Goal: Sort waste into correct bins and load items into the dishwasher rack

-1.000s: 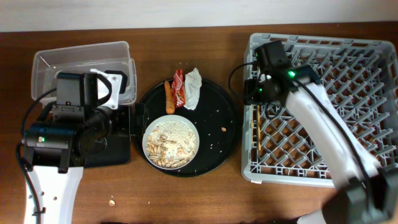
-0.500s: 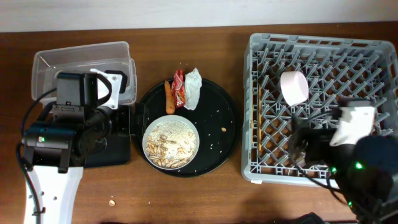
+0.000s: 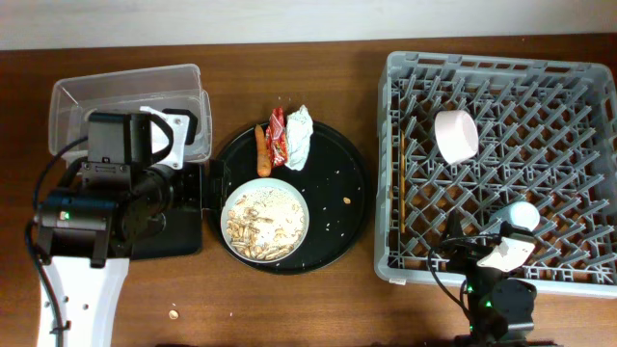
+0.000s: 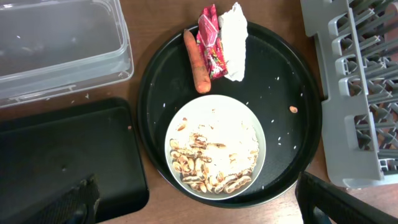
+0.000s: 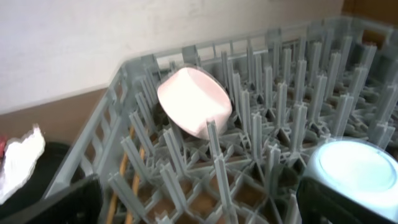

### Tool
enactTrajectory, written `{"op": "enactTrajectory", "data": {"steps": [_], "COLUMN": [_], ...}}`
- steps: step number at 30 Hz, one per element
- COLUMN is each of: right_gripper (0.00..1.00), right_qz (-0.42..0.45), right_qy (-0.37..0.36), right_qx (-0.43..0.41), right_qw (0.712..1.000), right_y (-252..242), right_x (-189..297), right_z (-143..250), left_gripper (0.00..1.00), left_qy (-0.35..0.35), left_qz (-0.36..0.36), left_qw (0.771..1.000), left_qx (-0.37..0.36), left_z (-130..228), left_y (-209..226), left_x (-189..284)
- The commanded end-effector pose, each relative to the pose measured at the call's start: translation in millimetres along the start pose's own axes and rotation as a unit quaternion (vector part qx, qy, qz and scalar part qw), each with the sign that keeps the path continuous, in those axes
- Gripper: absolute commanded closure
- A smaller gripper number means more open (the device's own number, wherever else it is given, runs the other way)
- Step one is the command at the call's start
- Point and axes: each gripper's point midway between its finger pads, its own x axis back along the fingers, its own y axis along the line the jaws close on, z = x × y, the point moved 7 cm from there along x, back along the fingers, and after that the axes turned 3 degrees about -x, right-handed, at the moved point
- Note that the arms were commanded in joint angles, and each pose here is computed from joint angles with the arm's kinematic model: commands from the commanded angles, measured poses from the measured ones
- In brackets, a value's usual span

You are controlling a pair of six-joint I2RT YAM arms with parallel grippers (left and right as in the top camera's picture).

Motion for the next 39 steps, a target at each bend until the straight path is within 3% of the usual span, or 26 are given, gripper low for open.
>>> {"op": "enactTrajectory", "data": {"steps": [1, 14, 18, 20, 22, 23, 24, 25, 26, 27, 29, 30, 33, 39], "right_gripper": [0.02, 0.02, 0.02, 0.02, 0.02, 0.02, 0.02, 0.02, 0.02, 0.02, 0.02, 0.02, 0.02, 0.02], "right_qz": [-0.013, -0.018, -0.018, -0.018, -0.018, -0.018, -0.018, -0.018, -0.018, -0.018, -0.018, -0.018, -0.018, -0.018], "right_qy": [-0.044, -0.054, -0.054, -0.054, -0.054, -0.054, -0.054, -0.054, -0.054, -0.054, -0.054, -0.054, -0.054, -0.054], "right_qx": [-0.012, -0.014, -0.014, -0.014, -0.014, -0.014, -0.014, -0.014, -0.014, -0.014, -0.014, -0.014, -0.014, -0.014], "right_qw": [0.999, 0.998, 0.998, 0.998, 0.998, 0.998, 0.998, 0.998, 0.998, 0.998, 0.998, 0.998, 0.998, 0.998], "right_y": [1, 1, 1, 1, 1, 1, 1, 1, 1, 1, 1, 1, 1, 1], "right_x": [-6, -8, -8, -8, -8, -8, -8, -8, -8, -8, -8, -8, -8, -8], "right_z": [-1, 0, 0, 0, 0, 0, 0, 0, 0, 0, 0, 0, 0, 0], "left_gripper": [0.0, 0.0, 0.0, 0.0, 0.0, 0.0, 0.03, 0.08, 0.21, 0.23, 0.27, 0.27, 0.4, 0.4], "left_qy": [-0.007, -0.007, -0.071, -0.063, 0.0, 0.029, 0.047, 0.049, 0.048, 0.05, 0.055, 0.055, 0.056, 0.001], "left_qz": [-0.001, -0.001, 0.07, 0.07, 0.092, 0.136, 0.15, 0.15, 0.139, 0.118, 0.004, -0.025, -0.019, 0.016], "left_qw": [1.0, 1.0, 0.995, 0.995, 0.995, 0.989, 0.986, 0.986, 0.987, 0.989, 0.992, 0.991, 0.992, 0.994], "left_qx": [0.003, 0.003, -0.014, -0.028, -0.039, -0.046, -0.055, -0.06, -0.068, -0.078, -0.11, -0.121, -0.11, -0.105], "left_z": [-1, -1, -27, -45, -50, -50, -49, -49, -49, -46, -38, -35, -26, -41], "left_y": [-1, -1, -15, -17, -30, -45, -55, -58, -61, -64, -64, -66, -75, -84], "left_x": [3, 3, 1, -34, -102, -140, -188, -205, -223, -240, -275, -288, -315, -333]}}
